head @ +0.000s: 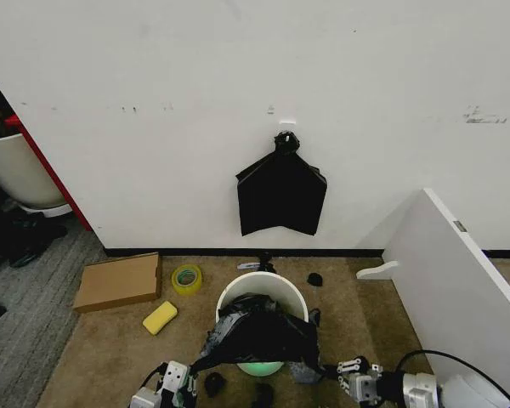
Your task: Place the garbage bag over the trash bin.
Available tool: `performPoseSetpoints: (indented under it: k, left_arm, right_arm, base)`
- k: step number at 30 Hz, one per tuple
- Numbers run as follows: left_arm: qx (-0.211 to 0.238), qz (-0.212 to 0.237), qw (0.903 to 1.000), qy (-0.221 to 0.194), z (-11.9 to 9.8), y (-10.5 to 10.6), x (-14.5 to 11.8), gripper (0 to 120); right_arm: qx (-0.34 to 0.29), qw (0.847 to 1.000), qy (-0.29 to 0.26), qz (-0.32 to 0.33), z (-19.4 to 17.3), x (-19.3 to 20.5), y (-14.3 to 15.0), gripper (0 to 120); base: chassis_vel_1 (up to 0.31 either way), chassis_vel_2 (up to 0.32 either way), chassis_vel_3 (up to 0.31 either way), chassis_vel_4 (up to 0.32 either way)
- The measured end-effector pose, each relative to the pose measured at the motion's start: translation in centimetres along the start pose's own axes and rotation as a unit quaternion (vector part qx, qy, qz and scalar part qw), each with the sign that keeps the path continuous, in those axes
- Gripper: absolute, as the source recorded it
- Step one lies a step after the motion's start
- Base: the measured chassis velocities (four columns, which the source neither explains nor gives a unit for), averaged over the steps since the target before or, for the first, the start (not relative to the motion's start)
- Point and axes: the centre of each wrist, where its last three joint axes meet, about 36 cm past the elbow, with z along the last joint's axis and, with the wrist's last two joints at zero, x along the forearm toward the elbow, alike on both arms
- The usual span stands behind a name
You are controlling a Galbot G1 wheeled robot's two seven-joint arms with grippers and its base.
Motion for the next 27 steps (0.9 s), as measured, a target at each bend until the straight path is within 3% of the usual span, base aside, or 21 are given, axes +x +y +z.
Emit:
performPoseSetpoints:
  k: [7, 18, 27]
  left_arm:
    - [0.0, -0.014, 0.9999, -0.004, 0.8, 0.6, -1.1, 0]
    - [0.051, -0.031, 0.9974, -0.041, -1.8, 0.9, -2.6, 0]
    - [0.075, -0.03, 0.9965, -0.02, -2.5, 1.0, -3.0, 0]
  right_arm:
    - [0.012, 1.0, 0.016, 0.015, 2.1, 0.0, 0.4, 0]
    - [0.01, 0.994, -0.009, 0.111, 3.1, 0.0, 0.1, 0]
    - [-0.031, 0.99, -0.034, 0.131, 4.5, 0.2, 0.6, 0]
  base:
    - [0.0, 0.0, 0.0, 0.0]
    - [0.0, 0.0, 0.0, 0.0]
    - [0.0, 0.0, 0.0, 0.0]
